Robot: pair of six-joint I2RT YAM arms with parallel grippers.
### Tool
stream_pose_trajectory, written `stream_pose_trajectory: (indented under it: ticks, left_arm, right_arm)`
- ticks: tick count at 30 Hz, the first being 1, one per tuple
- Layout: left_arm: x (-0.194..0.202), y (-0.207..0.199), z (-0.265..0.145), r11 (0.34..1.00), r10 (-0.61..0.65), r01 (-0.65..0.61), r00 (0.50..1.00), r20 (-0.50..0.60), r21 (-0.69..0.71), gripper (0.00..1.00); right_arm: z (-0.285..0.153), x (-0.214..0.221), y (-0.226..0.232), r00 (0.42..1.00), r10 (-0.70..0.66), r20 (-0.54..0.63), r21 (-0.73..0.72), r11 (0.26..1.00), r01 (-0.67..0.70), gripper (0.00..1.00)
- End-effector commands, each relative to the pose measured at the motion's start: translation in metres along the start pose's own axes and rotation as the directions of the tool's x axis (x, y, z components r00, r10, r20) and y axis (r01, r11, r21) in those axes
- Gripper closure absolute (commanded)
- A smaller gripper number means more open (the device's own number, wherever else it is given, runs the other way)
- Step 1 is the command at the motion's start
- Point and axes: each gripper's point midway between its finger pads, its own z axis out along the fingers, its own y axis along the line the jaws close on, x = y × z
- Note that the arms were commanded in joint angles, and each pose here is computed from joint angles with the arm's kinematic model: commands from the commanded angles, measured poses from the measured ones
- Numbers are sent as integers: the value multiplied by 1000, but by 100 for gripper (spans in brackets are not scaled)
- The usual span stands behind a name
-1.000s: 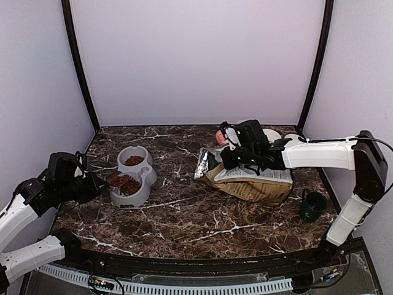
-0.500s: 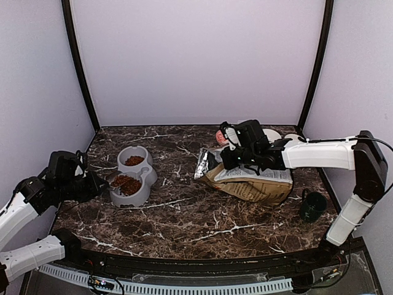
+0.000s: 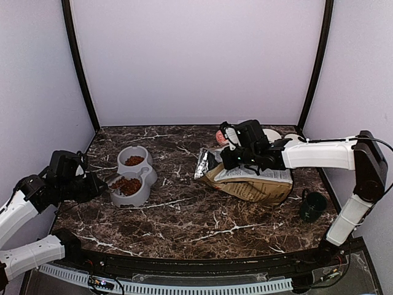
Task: Serve the pet food
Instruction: Place the pet food in the pet food bowl.
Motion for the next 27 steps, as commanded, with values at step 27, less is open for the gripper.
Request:
stream_pose_trajectory:
  ticks: [27]
  left_arm:
    - [-9,-1,-12,983,142,-153,985,-102,-102,100]
  right_arm:
    - [-8,-23,-13,996,11,83,38,999,-15,100]
